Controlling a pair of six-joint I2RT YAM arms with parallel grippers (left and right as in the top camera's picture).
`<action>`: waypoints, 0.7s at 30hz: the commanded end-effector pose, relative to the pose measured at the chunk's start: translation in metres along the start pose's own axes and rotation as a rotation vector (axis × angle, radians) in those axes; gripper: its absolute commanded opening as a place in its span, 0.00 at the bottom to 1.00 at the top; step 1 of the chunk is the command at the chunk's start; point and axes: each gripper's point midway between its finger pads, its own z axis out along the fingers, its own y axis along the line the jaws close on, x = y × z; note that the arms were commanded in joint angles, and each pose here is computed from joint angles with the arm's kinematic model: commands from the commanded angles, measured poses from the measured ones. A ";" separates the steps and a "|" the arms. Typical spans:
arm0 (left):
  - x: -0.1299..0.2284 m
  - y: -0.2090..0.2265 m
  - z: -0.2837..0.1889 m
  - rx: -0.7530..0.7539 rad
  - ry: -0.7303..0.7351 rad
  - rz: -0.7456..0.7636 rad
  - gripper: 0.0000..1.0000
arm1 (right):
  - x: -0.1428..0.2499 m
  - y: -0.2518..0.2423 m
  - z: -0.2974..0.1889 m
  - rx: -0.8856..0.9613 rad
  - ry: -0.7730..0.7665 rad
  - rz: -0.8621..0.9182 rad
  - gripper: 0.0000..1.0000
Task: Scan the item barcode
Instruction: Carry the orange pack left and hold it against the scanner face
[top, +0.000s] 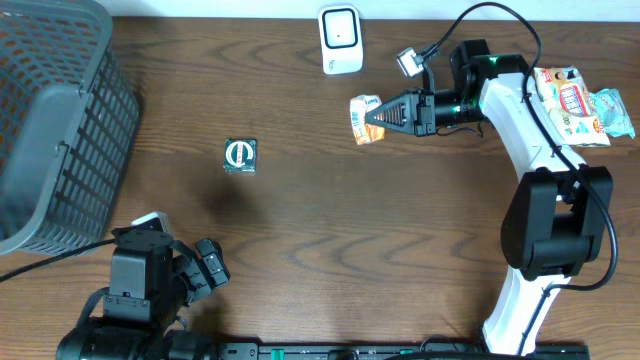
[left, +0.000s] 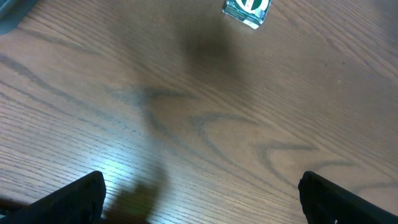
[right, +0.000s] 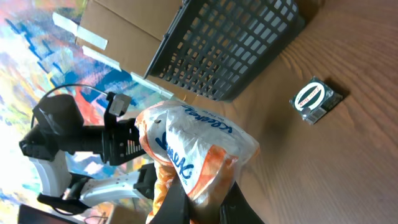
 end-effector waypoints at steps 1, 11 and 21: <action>0.000 0.002 0.000 -0.009 -0.005 0.000 0.97 | 0.000 0.004 0.005 -0.020 0.000 0.044 0.01; 0.000 0.002 0.000 -0.009 -0.005 0.000 0.98 | 0.007 -0.106 0.033 0.666 0.107 0.322 0.01; 0.000 0.002 0.000 -0.009 -0.005 0.000 0.97 | -0.020 -0.131 0.020 1.027 0.025 0.241 0.01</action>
